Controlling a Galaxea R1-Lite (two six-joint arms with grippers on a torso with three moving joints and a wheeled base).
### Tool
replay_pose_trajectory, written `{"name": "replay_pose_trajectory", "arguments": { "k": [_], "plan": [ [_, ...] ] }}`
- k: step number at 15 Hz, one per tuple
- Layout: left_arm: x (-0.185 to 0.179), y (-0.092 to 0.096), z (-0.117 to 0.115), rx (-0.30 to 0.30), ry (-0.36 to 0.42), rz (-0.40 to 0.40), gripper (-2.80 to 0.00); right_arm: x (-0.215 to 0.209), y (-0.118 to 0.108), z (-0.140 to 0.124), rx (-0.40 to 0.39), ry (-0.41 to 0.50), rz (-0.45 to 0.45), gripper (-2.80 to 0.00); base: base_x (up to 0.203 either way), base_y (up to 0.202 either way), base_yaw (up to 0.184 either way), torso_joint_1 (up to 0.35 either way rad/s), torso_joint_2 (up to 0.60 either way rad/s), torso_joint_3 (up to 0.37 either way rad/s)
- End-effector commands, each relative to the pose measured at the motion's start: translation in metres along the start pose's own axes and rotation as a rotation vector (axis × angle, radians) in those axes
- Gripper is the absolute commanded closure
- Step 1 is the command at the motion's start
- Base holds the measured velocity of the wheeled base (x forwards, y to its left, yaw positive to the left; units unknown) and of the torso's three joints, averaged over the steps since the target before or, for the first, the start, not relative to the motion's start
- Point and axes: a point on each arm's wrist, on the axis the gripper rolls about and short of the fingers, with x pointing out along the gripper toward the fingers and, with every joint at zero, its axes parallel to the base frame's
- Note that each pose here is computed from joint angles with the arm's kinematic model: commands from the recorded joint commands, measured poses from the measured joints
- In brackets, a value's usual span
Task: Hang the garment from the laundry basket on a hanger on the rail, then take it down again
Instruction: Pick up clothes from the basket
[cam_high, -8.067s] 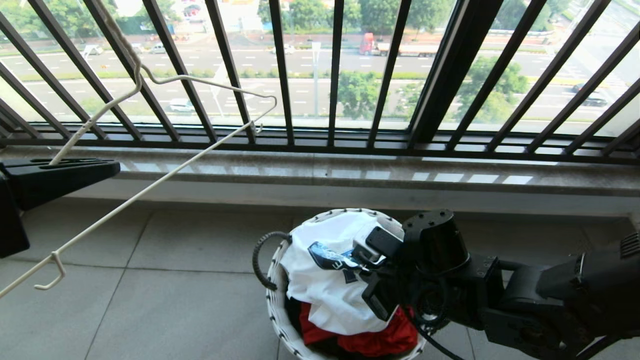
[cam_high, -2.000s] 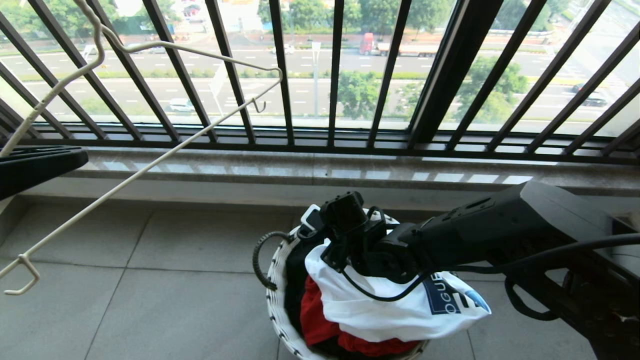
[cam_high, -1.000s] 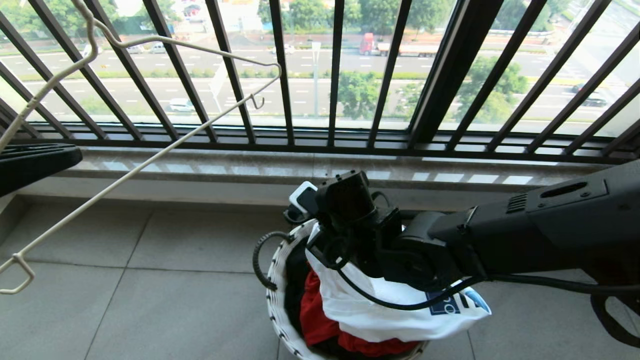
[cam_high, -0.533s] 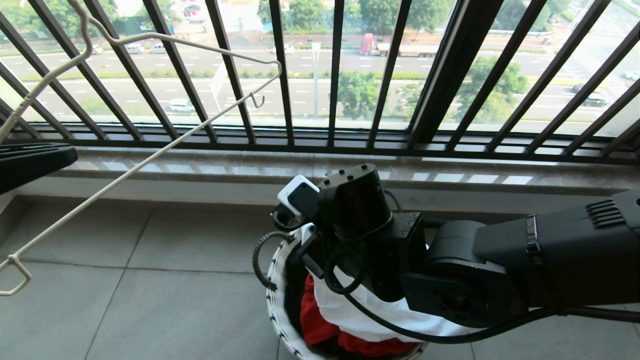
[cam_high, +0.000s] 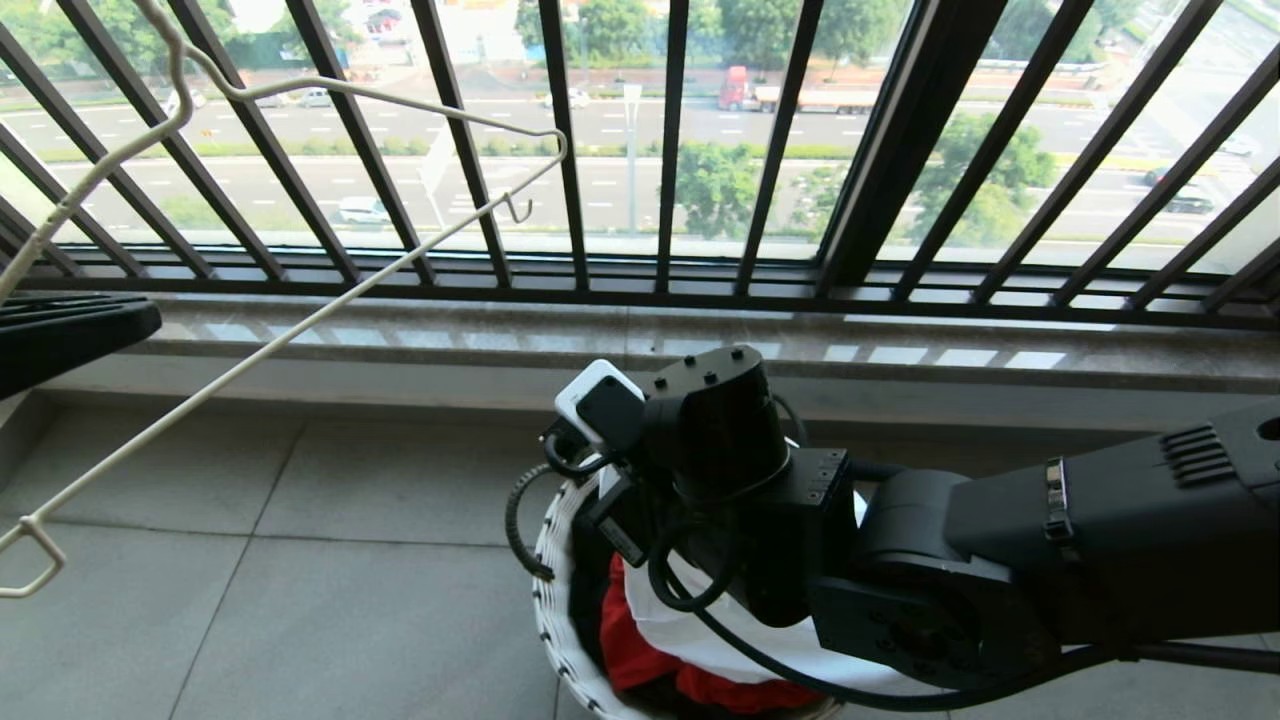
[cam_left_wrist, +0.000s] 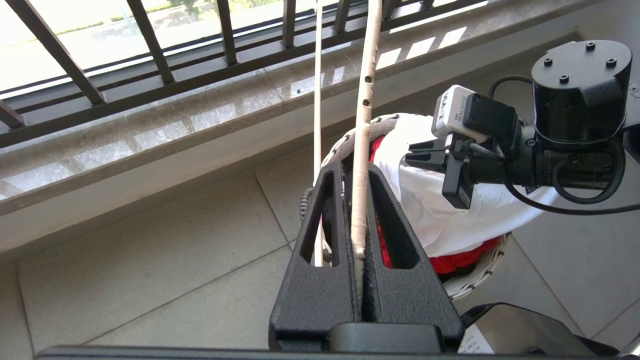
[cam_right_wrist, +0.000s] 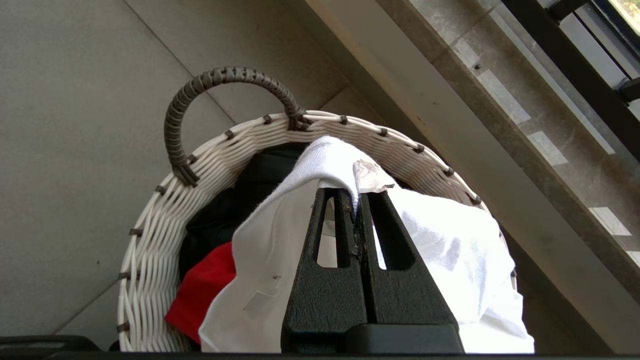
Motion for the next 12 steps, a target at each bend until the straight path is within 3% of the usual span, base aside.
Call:
{"name": "replay_pose_trajectory", "arguments": {
  "k": [1,3,8,12],
  "plan": [
    [0.004,0.001,-0.002,-0.005,0.015,-0.011,0.00,-0.005,-0.007,0.007,0.018,-0.033,-0.017,0.00,0.000,0.000,0.000,0.000,0.00,0.000],
    [0.006,0.000,-0.004,-0.011,0.018,-0.050,0.00,-0.014,-0.014,0.014,0.032,-0.061,-0.026,0.00,0.000,0.000,0.000,0.000,0.00,0.000],
    [0.011,0.001,-0.008,-0.019,0.036,-0.061,0.00,-0.042,-0.035,0.034,0.086,-0.139,-0.055,0.00,0.000,0.000,0.000,0.000,0.00,0.000],
    [0.011,0.001,-0.010,-0.022,0.041,-0.060,0.00,-0.043,-0.041,0.034,0.106,-0.139,-0.070,0.00,0.000,0.000,0.000,0.000,0.00,0.000]
  ]
}}
